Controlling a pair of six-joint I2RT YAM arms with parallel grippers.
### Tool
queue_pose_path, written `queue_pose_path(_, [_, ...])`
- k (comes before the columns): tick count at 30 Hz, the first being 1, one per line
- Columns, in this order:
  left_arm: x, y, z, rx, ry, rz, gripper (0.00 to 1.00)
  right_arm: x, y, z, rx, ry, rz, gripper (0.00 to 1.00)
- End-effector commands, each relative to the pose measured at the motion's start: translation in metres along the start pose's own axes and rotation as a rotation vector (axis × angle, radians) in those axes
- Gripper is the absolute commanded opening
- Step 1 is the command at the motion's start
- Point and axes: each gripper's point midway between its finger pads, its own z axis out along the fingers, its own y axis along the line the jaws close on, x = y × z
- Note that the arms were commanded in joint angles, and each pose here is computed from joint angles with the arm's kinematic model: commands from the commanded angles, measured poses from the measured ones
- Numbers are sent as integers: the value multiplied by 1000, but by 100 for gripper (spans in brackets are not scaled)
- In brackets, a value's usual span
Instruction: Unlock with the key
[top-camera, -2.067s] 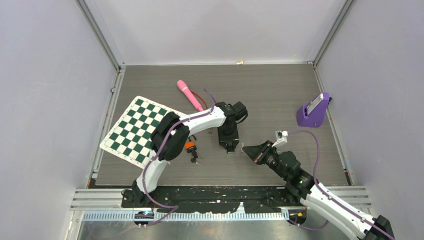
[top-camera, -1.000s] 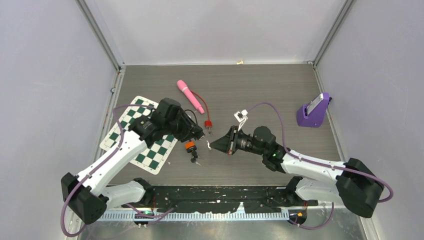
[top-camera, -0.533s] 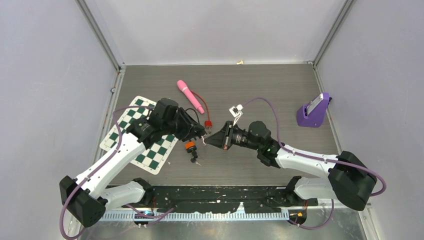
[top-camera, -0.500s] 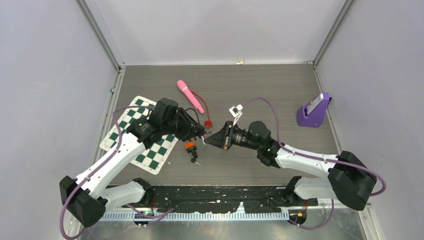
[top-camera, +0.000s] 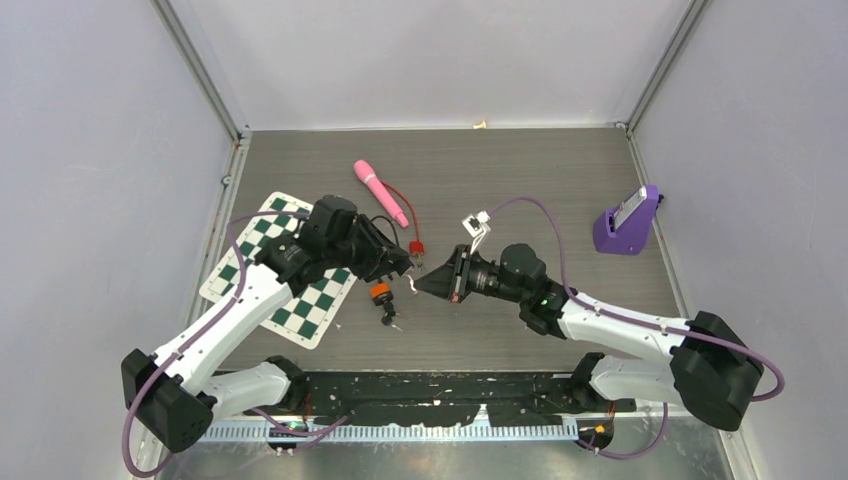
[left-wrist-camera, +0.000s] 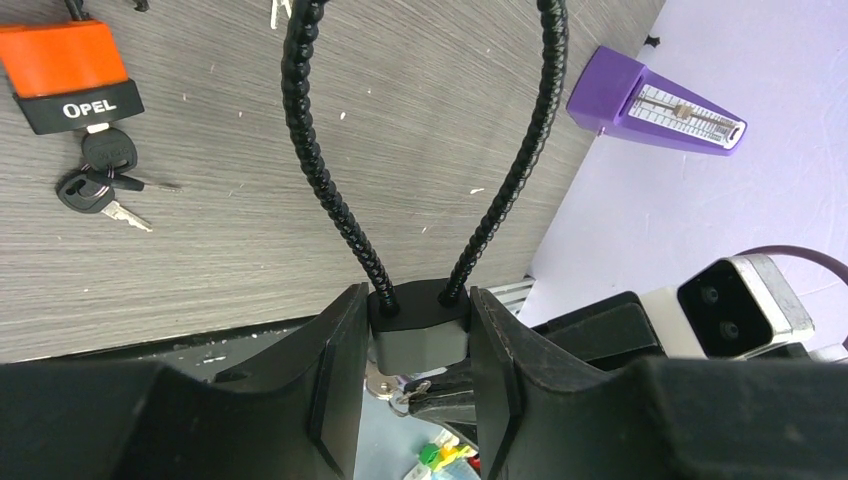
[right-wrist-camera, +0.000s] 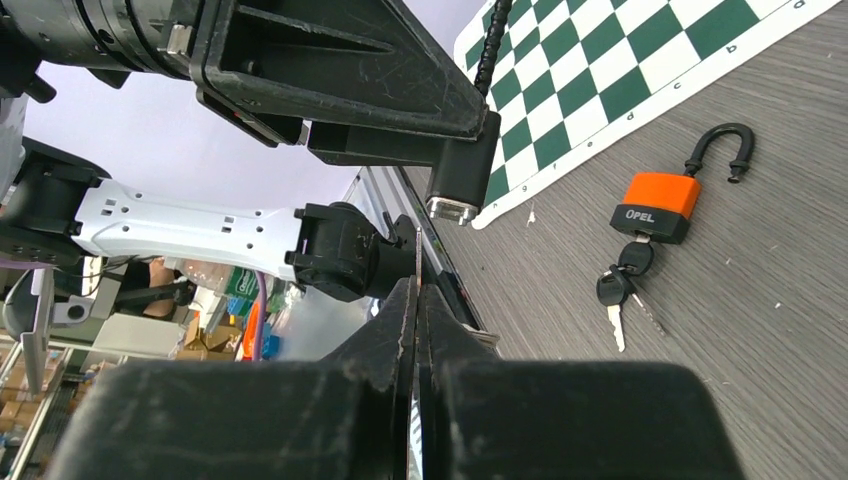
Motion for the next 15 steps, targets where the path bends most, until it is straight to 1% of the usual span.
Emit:
queue_pose_path(1, [-7,-16,-1,62,-24,21,0,-9,5,-6,-3,-53,-34,5])
queue_pose_path(7, [-4,-18,-1,76,-8,27,0,-12,2,-4,17,-65,-27,5])
queue_pose_path(15, [-2,-20,-3,94,0,33,0,-11,2,1,-9,-73,4,5])
